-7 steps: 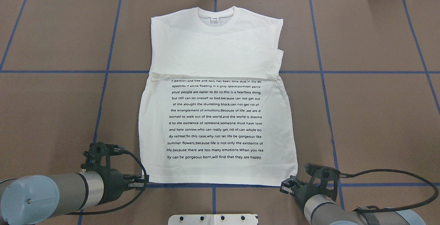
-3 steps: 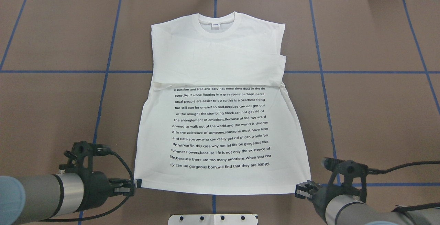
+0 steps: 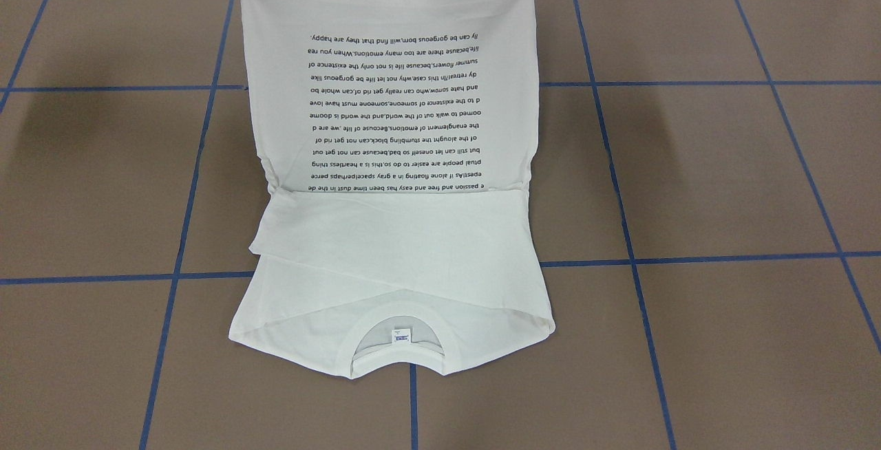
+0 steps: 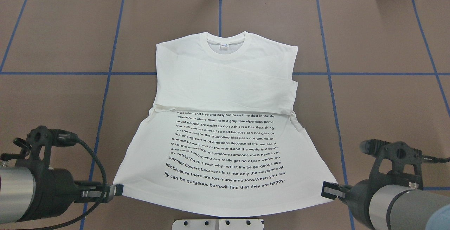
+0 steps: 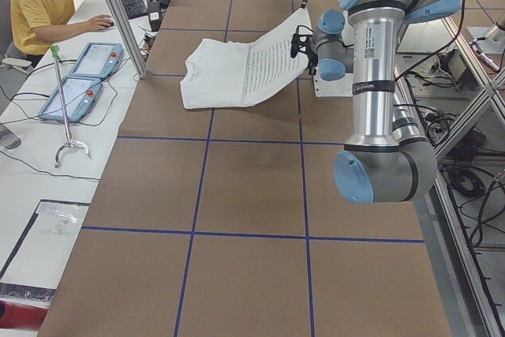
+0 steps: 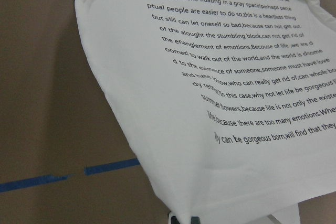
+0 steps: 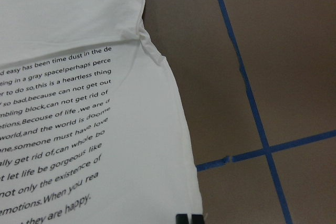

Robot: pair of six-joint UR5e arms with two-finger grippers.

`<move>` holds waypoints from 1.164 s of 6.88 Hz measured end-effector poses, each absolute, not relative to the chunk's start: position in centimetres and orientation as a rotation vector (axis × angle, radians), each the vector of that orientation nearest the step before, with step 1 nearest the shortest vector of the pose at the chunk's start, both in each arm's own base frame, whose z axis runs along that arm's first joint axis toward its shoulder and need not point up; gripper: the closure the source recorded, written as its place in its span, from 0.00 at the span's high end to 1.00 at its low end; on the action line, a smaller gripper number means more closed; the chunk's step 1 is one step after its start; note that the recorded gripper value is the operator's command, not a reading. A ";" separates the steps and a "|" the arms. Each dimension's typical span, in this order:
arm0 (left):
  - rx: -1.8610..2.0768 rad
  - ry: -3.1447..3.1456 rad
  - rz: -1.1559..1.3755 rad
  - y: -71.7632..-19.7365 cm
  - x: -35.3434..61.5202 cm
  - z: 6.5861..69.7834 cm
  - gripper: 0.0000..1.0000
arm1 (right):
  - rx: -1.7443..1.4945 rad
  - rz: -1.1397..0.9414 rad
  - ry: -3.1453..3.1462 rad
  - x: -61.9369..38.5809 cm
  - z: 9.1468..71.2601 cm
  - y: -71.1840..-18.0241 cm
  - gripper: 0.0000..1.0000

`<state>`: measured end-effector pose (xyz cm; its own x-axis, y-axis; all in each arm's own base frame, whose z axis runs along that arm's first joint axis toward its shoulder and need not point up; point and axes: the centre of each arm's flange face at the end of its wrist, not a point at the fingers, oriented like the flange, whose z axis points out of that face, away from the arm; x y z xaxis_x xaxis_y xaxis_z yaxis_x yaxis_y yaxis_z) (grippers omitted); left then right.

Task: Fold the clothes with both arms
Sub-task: 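Lift the hem with both grippers and pull it toward the collar, then lay the hem down near the collar and open both grippers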

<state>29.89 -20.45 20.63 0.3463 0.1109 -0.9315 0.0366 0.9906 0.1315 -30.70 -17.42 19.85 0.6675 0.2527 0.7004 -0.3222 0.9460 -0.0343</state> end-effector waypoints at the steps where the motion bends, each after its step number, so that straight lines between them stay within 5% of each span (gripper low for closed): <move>1: 0.177 1.202 0.048 -22.2 29.5 18.9 0.00 | 0.120 0.328 -0.780 -30.4 18.4 -19.2 0.00; 8: 0.394 1.028 0.029 -35.8 33.2 17.8 0.00 | 0.227 0.354 -0.691 -31.9 18.1 -39.0 0.00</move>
